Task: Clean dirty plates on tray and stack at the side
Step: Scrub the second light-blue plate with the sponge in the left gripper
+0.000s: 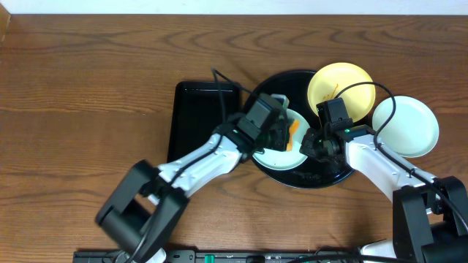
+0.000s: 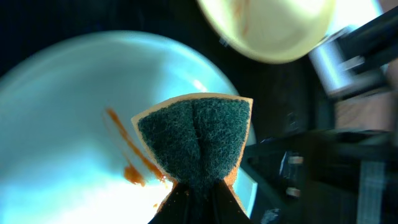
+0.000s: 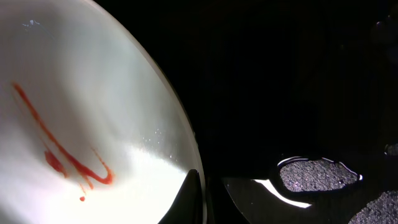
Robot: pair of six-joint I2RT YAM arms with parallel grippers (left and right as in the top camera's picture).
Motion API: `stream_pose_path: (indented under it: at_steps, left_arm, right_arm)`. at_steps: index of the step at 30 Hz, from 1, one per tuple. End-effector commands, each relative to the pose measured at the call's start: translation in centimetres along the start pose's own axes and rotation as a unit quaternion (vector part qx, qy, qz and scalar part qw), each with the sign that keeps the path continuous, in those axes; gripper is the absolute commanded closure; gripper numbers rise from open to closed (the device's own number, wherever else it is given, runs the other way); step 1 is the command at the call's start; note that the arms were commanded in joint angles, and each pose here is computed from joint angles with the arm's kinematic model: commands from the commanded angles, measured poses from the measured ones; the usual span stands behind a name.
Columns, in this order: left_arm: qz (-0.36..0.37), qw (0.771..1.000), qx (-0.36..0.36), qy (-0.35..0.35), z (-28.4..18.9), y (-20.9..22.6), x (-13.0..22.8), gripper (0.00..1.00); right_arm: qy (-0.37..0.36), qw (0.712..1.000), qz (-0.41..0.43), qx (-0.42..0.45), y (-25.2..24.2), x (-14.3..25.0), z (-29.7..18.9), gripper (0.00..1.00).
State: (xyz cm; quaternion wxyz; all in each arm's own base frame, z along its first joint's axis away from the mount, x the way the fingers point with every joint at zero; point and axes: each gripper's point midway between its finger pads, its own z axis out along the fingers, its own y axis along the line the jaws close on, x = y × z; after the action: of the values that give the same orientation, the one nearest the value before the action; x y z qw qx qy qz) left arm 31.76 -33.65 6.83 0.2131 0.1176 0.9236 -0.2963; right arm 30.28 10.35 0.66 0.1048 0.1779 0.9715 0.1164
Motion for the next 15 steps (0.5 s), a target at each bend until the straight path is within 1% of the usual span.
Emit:
stream_pose_path:
  at_steps: [1,5,8,11,12,15]
  left_arm:
    - [-0.021,1.000,-0.005,0.017,1.6,0.3,1.5,0.92]
    - [-0.019,0.999,0.016,0.047,3.1,-0.3,3.3,0.92]
    - [-0.019,0.998,0.005,0.059,4.1,0.5,4.2,0.92]
    - [-0.025,0.997,-0.052,0.045,4.5,3.2,4.0,0.92]
    - [-0.028,0.996,-0.077,0.031,4.3,4.4,3.4,0.92]
    - [-0.044,0.993,-0.108,-0.003,3.7,6.8,1.2,0.92]
  right_arm:
    - [-0.005,1.000,-0.014,0.001,0.1,0.1,-0.3,0.99]
    - [-0.005,1.000,-0.014,0.001,0.1,0.1,-0.3,0.99]
    - [-0.004,1.000,-0.014,0.001,0.1,0.1,-0.3,0.99]
    - [-0.002,1.000,-0.013,0.003,0.0,0.3,-0.3,0.99]
    - [0.000,1.000,-0.013,0.005,-0.1,0.4,-0.3,0.99]
    - [0.006,1.000,-0.013,0.009,-0.3,0.6,-0.3,0.99]
